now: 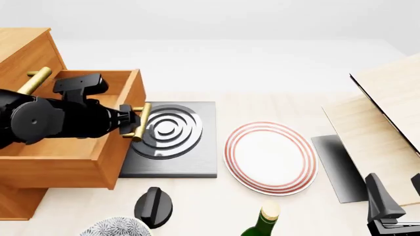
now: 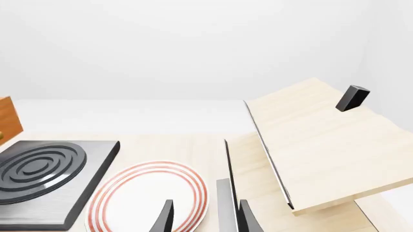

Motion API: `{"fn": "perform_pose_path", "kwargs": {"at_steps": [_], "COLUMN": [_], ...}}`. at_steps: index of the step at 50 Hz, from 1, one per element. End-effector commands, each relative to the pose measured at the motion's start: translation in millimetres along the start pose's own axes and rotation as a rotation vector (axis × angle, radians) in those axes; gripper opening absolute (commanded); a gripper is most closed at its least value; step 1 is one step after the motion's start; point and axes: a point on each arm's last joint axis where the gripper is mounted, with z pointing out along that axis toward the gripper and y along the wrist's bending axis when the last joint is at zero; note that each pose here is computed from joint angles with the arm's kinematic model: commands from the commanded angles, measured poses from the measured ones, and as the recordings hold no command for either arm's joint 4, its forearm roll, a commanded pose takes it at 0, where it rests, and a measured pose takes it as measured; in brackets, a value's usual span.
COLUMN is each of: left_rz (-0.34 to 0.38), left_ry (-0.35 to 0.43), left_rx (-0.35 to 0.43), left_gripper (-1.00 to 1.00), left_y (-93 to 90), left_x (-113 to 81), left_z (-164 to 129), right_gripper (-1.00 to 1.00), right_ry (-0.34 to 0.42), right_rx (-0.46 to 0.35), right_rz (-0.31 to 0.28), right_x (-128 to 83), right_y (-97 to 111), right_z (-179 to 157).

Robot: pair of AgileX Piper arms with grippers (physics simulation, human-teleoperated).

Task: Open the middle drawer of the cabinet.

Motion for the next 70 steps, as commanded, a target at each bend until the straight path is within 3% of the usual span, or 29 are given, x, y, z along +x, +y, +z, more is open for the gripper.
{"fn": "perform_pose_path", "kwargs": {"at_steps": [1, 29, 40, 48, 70], "left_rz": [0.017, 0.047, 0.089, 0.149, 0.191], "left_ry": [-0.005, -0.011, -0.051, -0.127, -0.237], "left_rx": [0.048, 0.096, 0.074, 0.058, 0.052], "left_gripper": [1.0, 1.0, 1.0, 1.0, 1.0], "left_y": [-16.1, -36.5, -26.3, -17.6, -11.4], "left_x": [-1.1, -8.2, -17.7, -29.9, -39.5], "left_z": [0.1, 2.8, -12.0, -34.4, -72.1], "right_gripper": [1.0, 1.0, 1.0, 1.0, 1.0], "right_ry": [0.0, 0.0, 0.0, 0.0, 0.0], "right_rx": [0.0, 0.0, 0.0, 0.0, 0.0], "right_rz": [0.0, 0.001, 0.0, 0.0, 0.001], "right_x": [0.0, -0.1, 0.0, 0.0, 0.0], "right_y": [0.0, 0.0, 0.0, 0.0, 0.0], "right_z": [0.0, -0.1, -0.1, 0.0, 0.0]}}
